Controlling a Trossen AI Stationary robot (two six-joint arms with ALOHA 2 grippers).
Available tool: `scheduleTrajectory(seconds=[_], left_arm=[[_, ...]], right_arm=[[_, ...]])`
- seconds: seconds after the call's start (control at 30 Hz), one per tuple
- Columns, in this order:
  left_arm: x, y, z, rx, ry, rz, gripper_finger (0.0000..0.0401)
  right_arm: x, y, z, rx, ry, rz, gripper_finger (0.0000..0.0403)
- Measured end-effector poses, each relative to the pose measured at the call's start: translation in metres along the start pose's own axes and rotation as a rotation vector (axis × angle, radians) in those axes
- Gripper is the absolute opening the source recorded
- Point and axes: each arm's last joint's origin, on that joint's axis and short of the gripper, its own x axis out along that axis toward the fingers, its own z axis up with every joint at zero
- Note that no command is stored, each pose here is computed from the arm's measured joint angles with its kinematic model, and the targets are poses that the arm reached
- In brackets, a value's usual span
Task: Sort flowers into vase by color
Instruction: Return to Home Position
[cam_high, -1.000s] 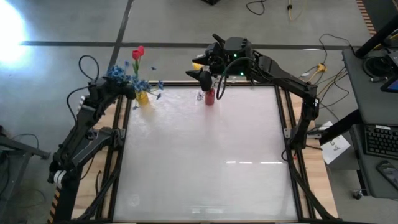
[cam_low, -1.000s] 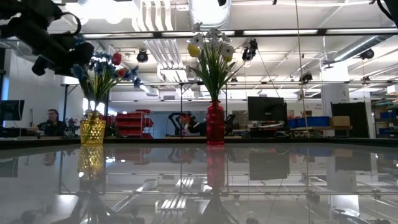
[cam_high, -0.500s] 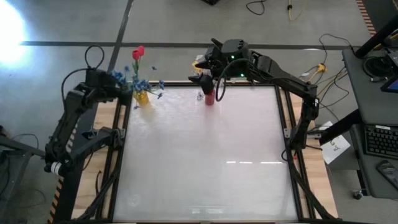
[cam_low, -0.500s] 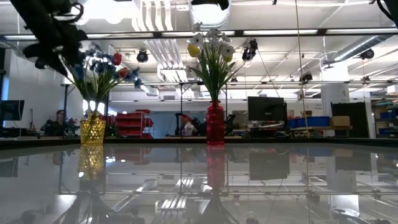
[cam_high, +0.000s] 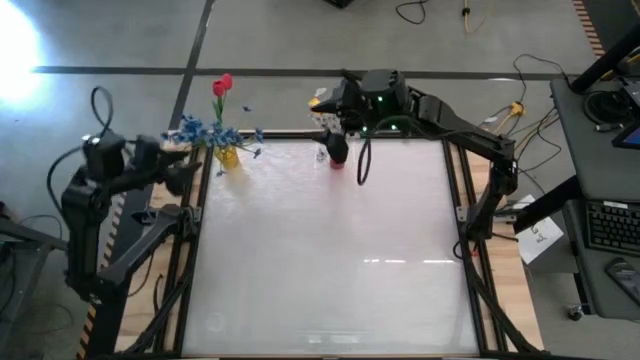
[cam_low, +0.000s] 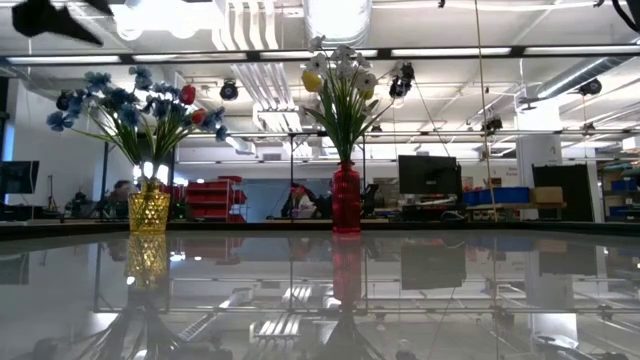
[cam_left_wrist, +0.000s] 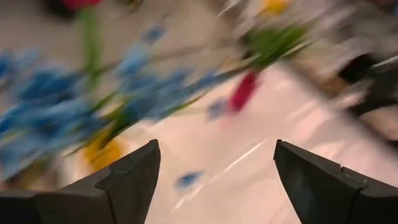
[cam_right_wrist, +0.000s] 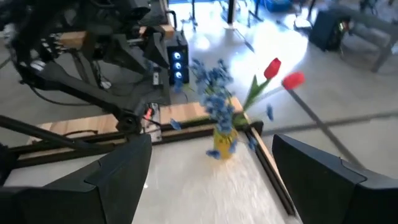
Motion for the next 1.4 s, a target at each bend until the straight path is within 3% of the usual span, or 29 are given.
scheduleTrajectory(seconds=[0.1,0.33,0.57,0.87,1.07,1.27,1.4], left_arm=[[-0.008,-0.007,-0.01,-0.01,-0.127,-0.142,0.029],[0.003,-0.002,-0.032,-0.078,-0.291,-0.192,0.027],[0.026,0.008,-0.03,-0.095,-0.414,-0.245,0.0269],[0.059,0.021,-0.013,-0.083,-0.414,-0.289,0.0269],[0.076,0.019,-0.003,0.038,-0.367,-0.299,0.0269],[0.102,0.003,0.005,0.192,-0.309,-0.345,0.0269],[0.124,-0.019,0.004,0.308,-0.261,-0.394,0.0269]], right_arm=[[0.001,0.006,-0.003,-0.04,-0.033,0.017,0.0325],[-0.014,0.008,-0.026,-0.014,-0.174,0.033,0.0325],[-0.063,0.016,-0.059,0.06,-0.338,0.002,0.0324],[-0.131,0.038,-0.111,0.165,-0.426,0.117,0.0324],[-0.165,0.041,-0.145,0.385,-0.43,0.198,0.0325],[-0.182,0.039,-0.162,0.356,-0.456,0.189,0.0325],[-0.181,0.039,-0.174,0.315,-0.361,0.152,0.0325]])
